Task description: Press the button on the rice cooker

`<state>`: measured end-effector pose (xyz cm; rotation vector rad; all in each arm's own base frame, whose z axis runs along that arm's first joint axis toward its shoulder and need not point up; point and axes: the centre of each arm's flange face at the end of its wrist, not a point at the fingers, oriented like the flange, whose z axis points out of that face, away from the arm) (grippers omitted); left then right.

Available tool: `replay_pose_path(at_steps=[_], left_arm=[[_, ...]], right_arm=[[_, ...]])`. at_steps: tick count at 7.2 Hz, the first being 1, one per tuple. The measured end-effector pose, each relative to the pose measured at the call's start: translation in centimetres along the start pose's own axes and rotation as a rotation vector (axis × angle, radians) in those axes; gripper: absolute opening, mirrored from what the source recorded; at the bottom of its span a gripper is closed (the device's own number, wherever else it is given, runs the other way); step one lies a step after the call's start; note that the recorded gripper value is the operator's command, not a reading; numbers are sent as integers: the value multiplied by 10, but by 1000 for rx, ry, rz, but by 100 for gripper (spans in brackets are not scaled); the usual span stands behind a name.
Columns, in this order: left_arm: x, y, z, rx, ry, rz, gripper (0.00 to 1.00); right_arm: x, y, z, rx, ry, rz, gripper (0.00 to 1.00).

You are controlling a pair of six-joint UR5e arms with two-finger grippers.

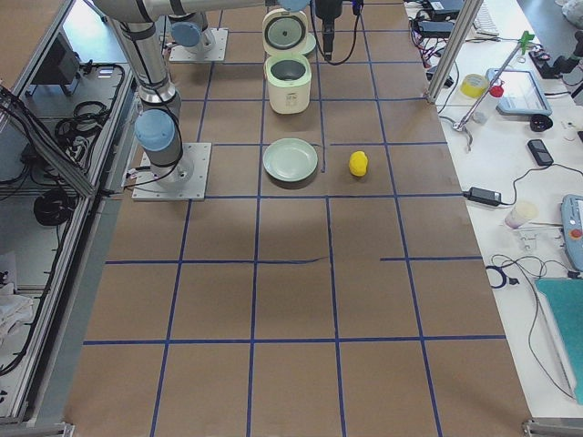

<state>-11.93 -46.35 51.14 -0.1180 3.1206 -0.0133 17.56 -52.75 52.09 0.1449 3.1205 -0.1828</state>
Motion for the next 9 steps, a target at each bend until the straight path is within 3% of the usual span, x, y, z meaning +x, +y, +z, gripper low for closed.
replay_pose_path(at_steps=[9], left_arm=[[0, 0, 0, 0, 0, 1, 100]], right_arm=[[14, -4, -7, 16, 11, -21, 100]])
